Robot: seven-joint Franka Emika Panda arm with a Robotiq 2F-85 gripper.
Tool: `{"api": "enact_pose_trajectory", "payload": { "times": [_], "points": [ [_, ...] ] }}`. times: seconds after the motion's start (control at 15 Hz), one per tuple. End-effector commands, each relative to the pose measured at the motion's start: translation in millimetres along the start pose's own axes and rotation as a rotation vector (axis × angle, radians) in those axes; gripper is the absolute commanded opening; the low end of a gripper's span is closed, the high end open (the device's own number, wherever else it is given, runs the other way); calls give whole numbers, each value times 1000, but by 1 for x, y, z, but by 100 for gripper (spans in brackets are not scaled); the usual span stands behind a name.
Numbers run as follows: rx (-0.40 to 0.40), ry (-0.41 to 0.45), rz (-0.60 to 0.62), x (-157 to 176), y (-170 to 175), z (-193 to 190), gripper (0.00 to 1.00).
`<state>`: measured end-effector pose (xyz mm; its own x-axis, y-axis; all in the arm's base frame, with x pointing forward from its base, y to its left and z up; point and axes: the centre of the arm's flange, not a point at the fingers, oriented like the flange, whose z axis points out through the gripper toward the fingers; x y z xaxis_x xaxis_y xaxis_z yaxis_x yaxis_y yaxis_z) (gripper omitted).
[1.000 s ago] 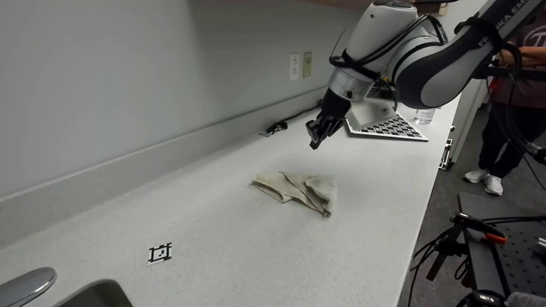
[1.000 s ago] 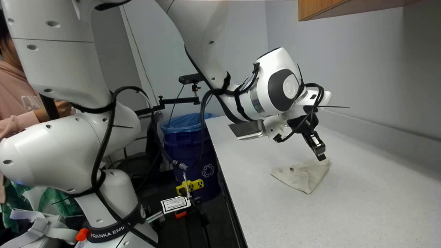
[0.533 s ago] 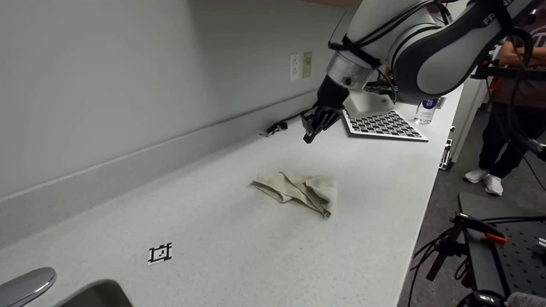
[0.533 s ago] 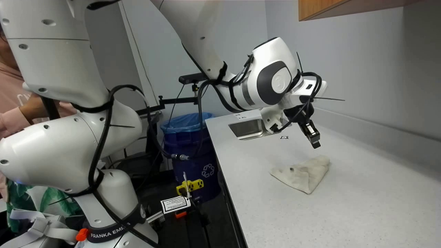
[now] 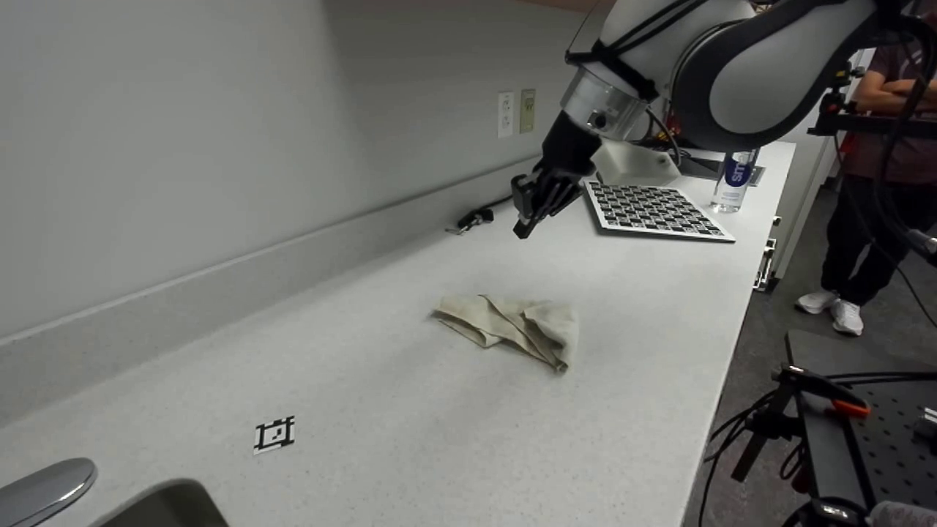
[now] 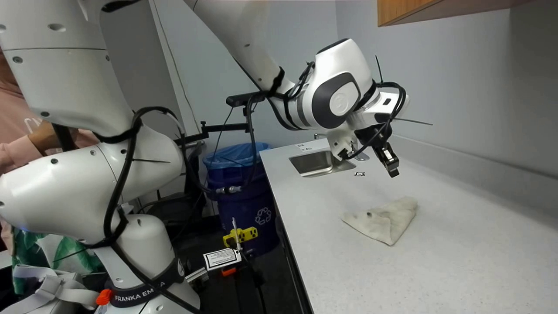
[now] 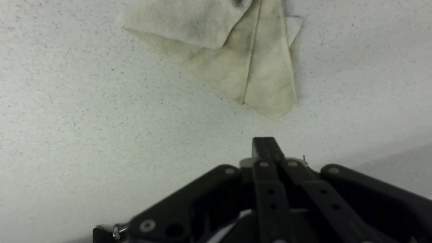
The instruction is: Use the cloth on the counter to wipe the countertop
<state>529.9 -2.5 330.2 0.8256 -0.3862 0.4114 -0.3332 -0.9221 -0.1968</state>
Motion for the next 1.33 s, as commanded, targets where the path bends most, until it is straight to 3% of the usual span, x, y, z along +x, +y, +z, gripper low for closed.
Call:
{"api": "enact_pose_trajectory", "payload": {
  "times": [0.0, 0.53, 0.6, 0.93, 1.0, 1.27],
  "points": [
    [6, 5, -12, -1, 11, -35, 34],
    [25, -13, 10, 0, 28, -38, 95],
    [24, -13, 19, 0, 31, -39, 99],
    [25, -36, 69, -8, 46, -40, 100],
    [23, -17, 63, 6, 32, -8, 100],
    [20, -26, 74, 2, 37, -7, 100]
  ]
}}
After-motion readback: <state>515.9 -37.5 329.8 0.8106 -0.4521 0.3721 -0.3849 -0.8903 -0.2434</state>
